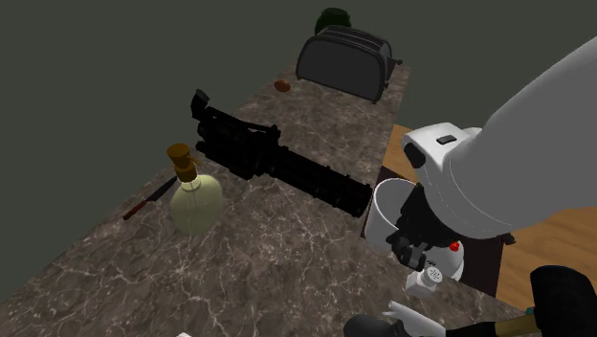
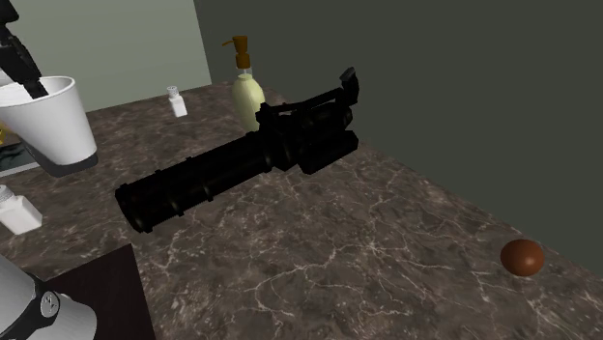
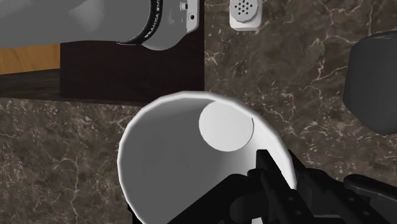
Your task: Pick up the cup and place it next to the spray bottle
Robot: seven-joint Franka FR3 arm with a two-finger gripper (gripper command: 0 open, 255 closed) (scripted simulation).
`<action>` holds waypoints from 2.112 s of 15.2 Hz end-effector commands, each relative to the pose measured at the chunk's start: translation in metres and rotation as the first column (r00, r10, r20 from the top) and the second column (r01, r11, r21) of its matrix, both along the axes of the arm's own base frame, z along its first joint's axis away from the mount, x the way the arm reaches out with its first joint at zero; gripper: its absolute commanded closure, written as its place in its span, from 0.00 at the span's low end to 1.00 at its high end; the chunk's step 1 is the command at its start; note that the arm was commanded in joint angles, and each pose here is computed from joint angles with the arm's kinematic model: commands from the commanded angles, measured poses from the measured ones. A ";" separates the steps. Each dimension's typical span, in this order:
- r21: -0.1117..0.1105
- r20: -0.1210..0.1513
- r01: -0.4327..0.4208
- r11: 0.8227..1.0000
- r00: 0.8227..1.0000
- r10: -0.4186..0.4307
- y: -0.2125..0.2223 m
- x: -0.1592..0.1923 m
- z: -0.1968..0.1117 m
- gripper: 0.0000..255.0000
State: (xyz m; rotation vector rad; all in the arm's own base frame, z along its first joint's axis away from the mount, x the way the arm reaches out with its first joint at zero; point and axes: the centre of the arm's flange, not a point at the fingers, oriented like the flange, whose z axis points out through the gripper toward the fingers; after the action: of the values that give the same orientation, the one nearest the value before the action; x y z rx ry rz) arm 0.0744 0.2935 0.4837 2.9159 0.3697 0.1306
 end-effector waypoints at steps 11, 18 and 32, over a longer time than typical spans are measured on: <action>0.000 0.001 0.000 1.000 1.000 0.000 -0.001 0.000 -0.063 1.00; 0.000 0.001 0.000 1.000 1.000 0.000 -0.001 0.000 -0.100 1.00; 0.000 0.001 0.000 1.000 1.000 0.000 -0.001 0.000 -0.114 0.00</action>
State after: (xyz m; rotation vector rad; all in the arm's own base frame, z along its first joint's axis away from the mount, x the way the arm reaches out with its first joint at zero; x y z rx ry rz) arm 0.0740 0.2920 0.3697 2.9162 0.3695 0.1314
